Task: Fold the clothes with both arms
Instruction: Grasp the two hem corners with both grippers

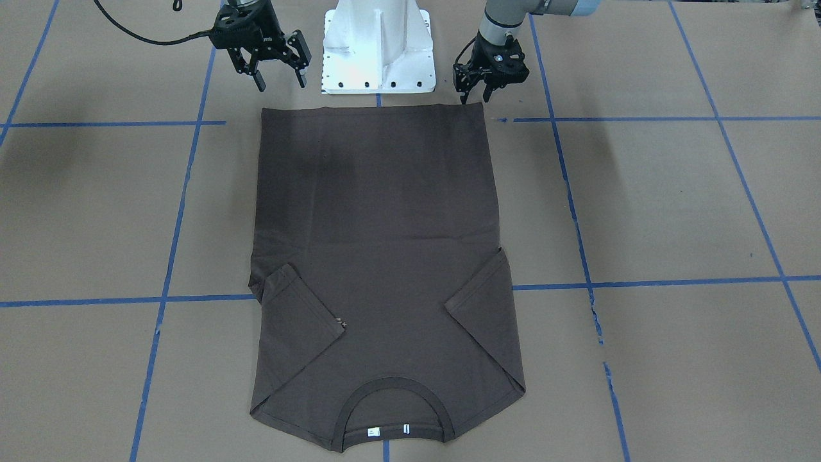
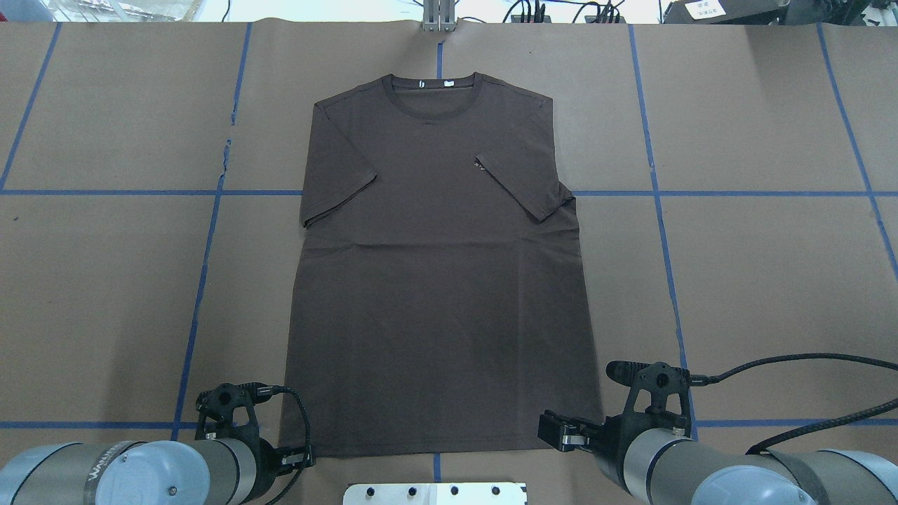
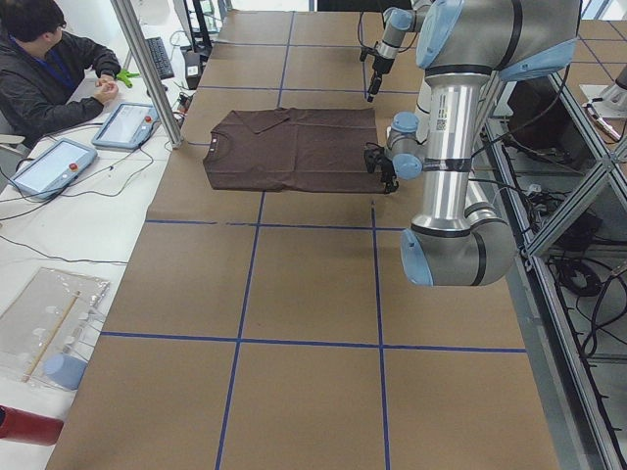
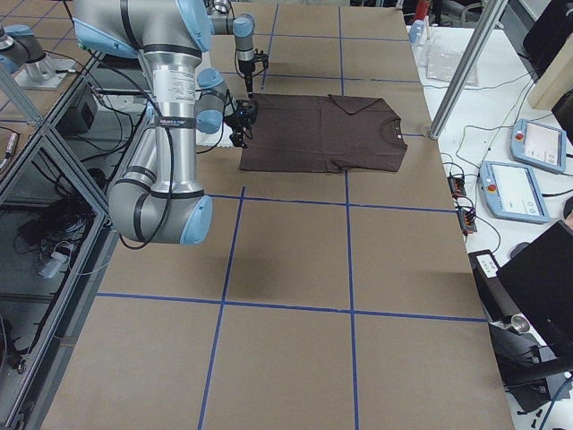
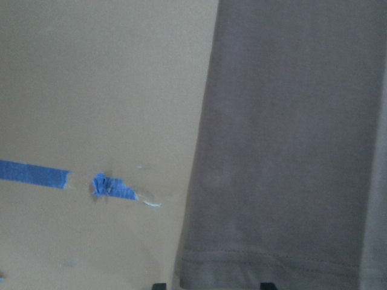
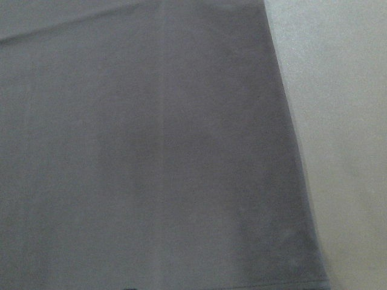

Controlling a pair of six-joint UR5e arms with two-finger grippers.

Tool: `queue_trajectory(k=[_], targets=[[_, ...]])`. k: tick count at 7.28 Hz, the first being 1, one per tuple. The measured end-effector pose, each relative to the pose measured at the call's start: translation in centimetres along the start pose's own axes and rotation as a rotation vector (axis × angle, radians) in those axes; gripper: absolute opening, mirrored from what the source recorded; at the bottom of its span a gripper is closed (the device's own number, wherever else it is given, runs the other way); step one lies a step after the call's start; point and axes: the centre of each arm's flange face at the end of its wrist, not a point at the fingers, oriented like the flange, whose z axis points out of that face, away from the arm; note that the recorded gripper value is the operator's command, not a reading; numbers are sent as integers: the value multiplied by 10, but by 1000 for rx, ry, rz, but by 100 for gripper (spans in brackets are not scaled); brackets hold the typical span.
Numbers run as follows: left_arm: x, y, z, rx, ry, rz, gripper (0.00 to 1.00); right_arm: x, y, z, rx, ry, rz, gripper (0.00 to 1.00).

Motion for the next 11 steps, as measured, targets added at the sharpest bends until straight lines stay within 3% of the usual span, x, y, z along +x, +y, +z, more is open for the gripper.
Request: queue_trajectory(k=[8,9,11], targets=[[0,-8,0,14,1,3,51,-1,-1,-2,2,-4,1,94],[0,-8,1,14,-1,4,46,-1,-1,-2,2,-5,1,94],[0,-8,1,15,-3,3,6,-1,-1,-2,3,-5,2,94]])
